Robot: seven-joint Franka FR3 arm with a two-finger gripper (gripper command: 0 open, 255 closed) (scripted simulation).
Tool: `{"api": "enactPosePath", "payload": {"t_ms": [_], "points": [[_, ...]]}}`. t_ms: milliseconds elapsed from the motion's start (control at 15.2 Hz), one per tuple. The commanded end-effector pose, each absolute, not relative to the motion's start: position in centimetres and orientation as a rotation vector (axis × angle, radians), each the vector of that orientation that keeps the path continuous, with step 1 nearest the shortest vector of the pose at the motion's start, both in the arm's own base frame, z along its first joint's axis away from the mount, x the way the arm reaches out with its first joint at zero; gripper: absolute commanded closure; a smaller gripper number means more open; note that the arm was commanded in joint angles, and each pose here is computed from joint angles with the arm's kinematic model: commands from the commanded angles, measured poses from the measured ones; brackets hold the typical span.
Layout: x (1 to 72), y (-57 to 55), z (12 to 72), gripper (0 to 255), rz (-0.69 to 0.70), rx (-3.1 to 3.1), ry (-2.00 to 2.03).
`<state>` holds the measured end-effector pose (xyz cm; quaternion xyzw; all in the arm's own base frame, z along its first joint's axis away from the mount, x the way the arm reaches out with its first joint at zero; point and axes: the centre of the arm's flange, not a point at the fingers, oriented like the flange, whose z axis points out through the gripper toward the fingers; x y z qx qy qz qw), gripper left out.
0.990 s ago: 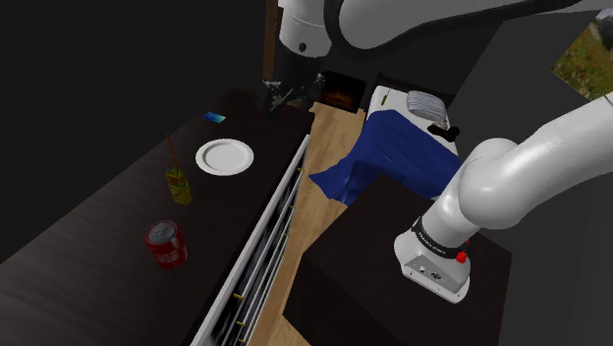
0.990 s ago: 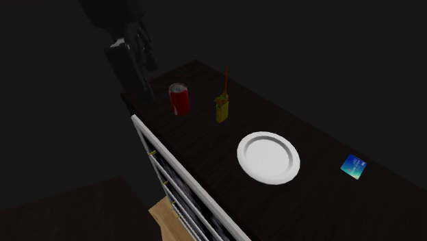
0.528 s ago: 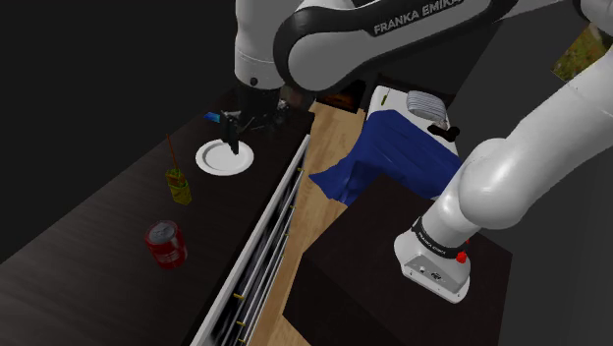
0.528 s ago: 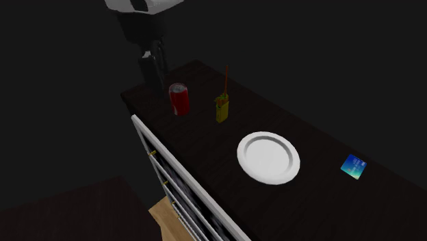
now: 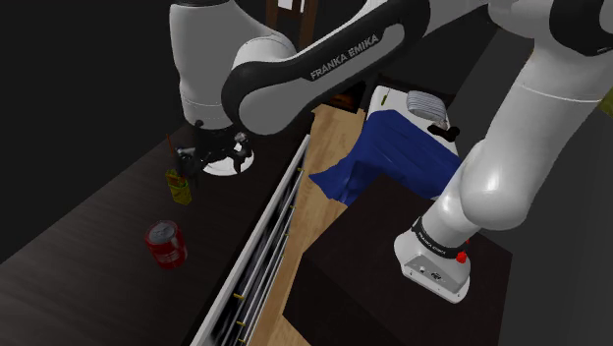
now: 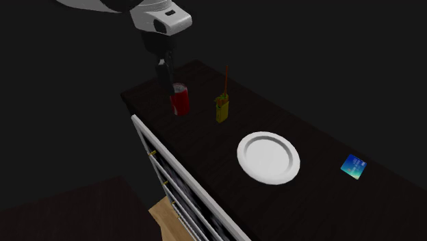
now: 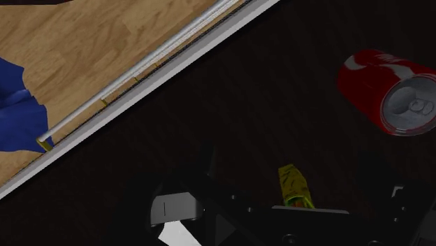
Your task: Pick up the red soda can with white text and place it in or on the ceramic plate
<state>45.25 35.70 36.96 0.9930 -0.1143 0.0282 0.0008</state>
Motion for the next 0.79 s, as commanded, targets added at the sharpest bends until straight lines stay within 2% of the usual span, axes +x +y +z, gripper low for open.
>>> {"api": "enactPosePath", "payload": {"t_ms": [0,726], "points": [[46.1,37.6,35.5,0,0.075,3.117,-0.369],[50.3,48.7,26.9,0,-0.001,3.113,-0.409]]}}
